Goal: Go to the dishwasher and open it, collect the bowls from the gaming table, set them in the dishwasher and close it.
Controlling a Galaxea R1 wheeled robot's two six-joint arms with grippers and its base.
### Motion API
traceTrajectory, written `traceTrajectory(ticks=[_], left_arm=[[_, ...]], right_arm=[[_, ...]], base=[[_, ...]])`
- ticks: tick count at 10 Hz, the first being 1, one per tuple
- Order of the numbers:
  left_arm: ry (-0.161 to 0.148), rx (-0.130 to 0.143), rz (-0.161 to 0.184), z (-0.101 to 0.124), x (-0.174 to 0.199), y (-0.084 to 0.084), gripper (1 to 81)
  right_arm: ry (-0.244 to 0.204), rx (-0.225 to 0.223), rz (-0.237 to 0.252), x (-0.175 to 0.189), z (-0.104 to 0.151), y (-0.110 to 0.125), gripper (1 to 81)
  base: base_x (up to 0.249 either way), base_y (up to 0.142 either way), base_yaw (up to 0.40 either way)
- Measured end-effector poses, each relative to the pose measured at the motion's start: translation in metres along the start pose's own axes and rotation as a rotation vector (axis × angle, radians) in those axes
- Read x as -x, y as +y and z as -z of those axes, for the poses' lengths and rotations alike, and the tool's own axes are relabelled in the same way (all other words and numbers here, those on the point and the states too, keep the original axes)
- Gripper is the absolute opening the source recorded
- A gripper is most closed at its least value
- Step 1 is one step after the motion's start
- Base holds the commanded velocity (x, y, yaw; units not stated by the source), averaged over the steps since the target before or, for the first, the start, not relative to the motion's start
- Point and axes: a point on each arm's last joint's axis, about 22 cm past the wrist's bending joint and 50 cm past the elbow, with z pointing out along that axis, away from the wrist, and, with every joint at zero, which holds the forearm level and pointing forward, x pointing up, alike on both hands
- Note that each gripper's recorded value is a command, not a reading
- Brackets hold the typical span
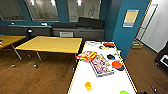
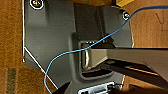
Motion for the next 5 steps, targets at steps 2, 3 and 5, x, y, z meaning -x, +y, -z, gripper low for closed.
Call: traceTrajectory(ticks=[2, 3, 5], left_arm=[[0.000, -0.003, 0.000, -0.001, 0.000, 0.000, 81.1], [0.000, -0.003, 0.000, -0.001, 0.000, 0.000, 81.1], [0.000, -0.003, 0.000, -0.001, 0.000, 0.000, 81.1]], right_arm=[[-0.007, 0.002, -0.012, 0.004, -0.015, -0.004, 81.1], [-0.012, -0.002, -0.016, 0.008, -0.024, -0.008, 81.1], [-0.020, -0.005, -0.019, 0.014, -0.037, -0.013, 81.1]], base=[[0.000, 0.000, 0.000], [0.000, 0.000, 0.000], [0.000, 0.000, 0.000]])
